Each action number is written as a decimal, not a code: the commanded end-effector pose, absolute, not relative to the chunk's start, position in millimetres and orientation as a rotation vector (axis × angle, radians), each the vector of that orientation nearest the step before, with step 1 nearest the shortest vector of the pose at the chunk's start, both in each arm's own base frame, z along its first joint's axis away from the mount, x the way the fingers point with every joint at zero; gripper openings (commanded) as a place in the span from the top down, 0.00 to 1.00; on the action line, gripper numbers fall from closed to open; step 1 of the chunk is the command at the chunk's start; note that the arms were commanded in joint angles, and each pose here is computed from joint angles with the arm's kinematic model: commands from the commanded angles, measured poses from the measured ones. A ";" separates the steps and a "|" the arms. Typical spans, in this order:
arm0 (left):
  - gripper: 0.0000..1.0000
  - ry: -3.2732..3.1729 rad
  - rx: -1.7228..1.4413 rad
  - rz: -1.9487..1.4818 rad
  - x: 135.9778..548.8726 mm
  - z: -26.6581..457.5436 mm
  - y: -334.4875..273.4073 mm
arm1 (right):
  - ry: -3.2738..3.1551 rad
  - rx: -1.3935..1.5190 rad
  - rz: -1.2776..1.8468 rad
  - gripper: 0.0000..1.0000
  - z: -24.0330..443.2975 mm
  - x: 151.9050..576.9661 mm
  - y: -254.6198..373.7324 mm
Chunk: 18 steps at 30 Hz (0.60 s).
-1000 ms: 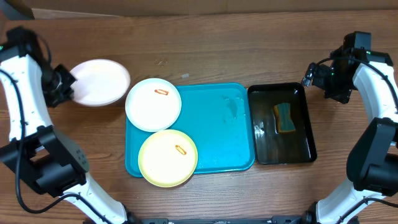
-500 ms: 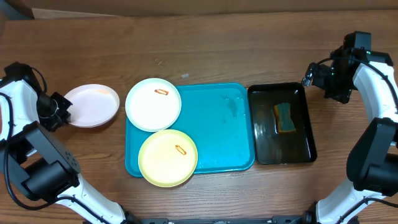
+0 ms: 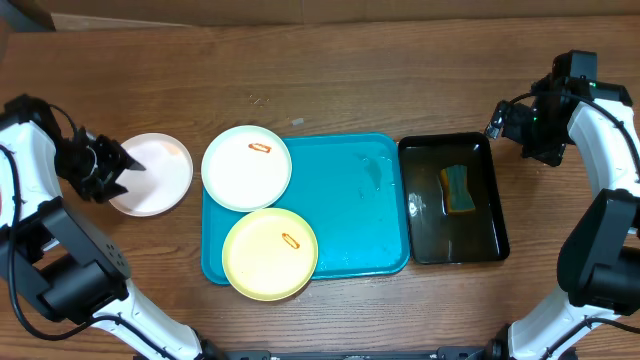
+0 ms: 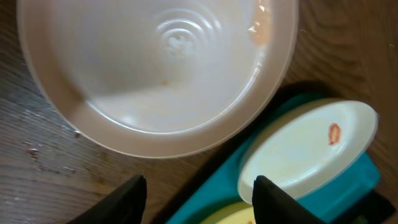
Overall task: Clean dirty plates on tray and stack at the side
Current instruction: 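Release the plate and move the left gripper toward the yellow plate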
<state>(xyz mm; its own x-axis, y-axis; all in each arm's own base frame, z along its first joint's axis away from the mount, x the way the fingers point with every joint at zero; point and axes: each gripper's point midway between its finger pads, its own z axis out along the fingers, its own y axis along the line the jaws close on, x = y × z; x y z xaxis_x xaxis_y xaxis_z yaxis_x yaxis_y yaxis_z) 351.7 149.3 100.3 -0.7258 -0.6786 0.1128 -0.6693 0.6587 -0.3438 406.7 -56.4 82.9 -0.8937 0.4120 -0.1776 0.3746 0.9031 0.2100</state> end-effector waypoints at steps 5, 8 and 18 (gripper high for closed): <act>0.45 2.953 -0.636 -0.705 346.7 166.3 53.3 | 2.835 0.591 0.250 0.00 87.3 410.0 -56.8; 0.46 2.979 -0.528 -0.620 337.5 181.1 28.9 | 2.835 0.591 0.250 0.00 87.3 410.0 -56.8; 0.43 3.006 -0.426 -0.329 264.8 188.2 -30.3 | 2.835 0.591 0.250 0.00 87.3 410.0 -56.8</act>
<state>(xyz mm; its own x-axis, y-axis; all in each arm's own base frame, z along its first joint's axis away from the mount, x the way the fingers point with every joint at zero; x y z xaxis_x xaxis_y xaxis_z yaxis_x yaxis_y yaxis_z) 292.3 -27.4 202.3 -0.9654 -0.2498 -0.0755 -0.2146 0.9245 -0.3150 406.7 -56.4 82.9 -0.8935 0.4124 -0.1776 0.3750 0.9030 0.2097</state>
